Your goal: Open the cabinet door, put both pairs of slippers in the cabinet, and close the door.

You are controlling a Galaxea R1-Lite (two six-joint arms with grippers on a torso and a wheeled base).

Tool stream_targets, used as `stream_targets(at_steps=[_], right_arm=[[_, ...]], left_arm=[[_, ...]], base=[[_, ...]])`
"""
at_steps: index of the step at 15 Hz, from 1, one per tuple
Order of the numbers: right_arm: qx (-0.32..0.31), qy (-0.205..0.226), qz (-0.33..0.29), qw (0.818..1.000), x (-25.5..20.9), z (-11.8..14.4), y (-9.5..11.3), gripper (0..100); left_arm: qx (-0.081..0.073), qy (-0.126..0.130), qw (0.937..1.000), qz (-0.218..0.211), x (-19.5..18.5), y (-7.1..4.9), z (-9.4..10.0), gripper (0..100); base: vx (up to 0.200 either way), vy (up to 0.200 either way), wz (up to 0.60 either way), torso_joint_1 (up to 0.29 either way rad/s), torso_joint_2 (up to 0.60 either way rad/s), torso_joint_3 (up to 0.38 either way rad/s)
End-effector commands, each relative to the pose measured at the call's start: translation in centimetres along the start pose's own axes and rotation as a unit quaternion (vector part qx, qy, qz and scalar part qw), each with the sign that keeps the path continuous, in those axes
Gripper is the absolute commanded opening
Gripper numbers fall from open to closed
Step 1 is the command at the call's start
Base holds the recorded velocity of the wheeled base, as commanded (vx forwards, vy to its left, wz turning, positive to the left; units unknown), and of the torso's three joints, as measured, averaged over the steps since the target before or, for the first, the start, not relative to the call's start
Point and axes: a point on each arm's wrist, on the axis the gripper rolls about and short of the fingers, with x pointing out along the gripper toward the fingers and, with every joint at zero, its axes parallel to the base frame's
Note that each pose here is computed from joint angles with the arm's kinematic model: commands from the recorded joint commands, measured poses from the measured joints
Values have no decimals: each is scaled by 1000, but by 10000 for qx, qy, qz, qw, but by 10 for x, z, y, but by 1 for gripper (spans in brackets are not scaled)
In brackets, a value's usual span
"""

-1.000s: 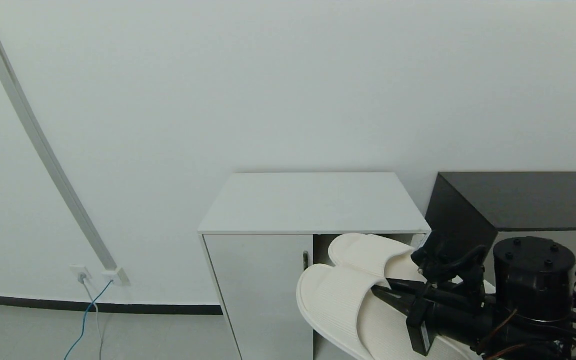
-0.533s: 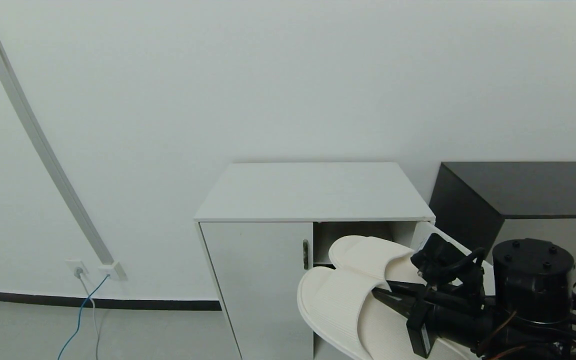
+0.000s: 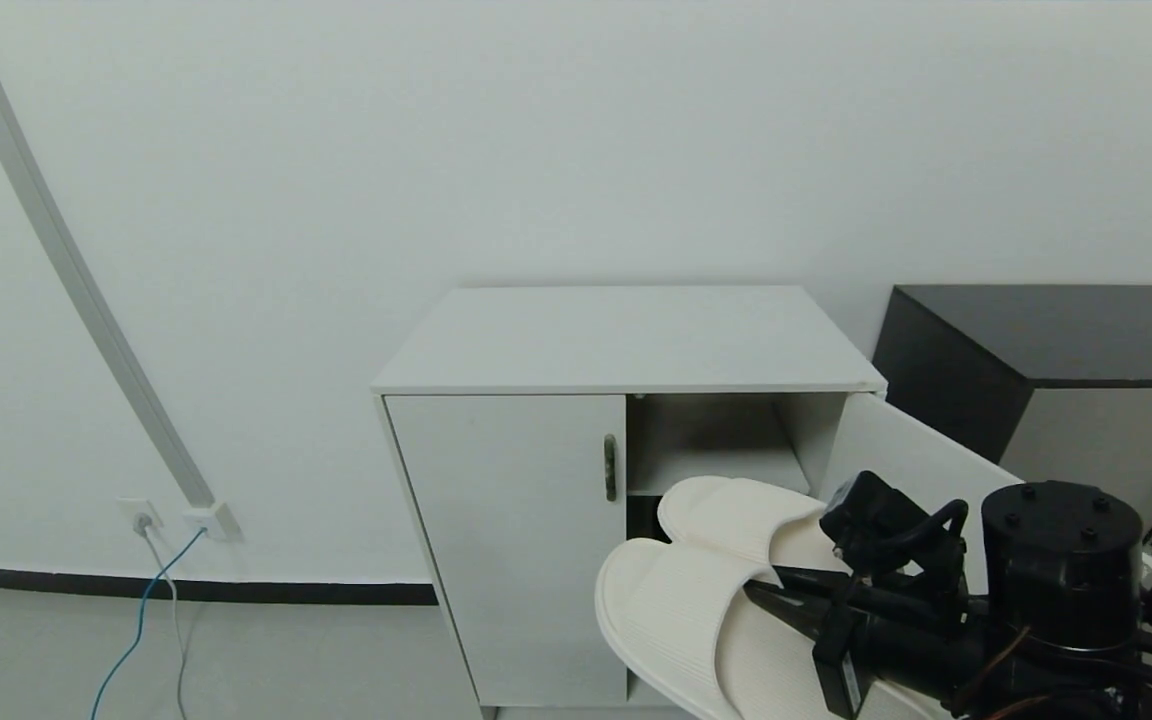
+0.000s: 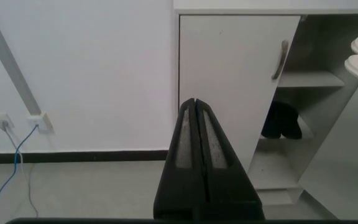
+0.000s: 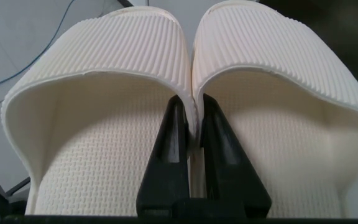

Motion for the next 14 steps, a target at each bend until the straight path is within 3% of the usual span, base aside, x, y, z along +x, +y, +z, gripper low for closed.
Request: stream_targets(at_steps=[1,14], right_arm=[[-6,33,4,10000,1,-1,0,0],[-27,13,61,10000,4,-4,3,0]], left_arm=[[-2,5,10000,1,0,0,0,0],[21,5,10000,-14,0,0,0,0]], base=[[0,0,0,-203,535,315],[0,0,0,-163,494,328]])
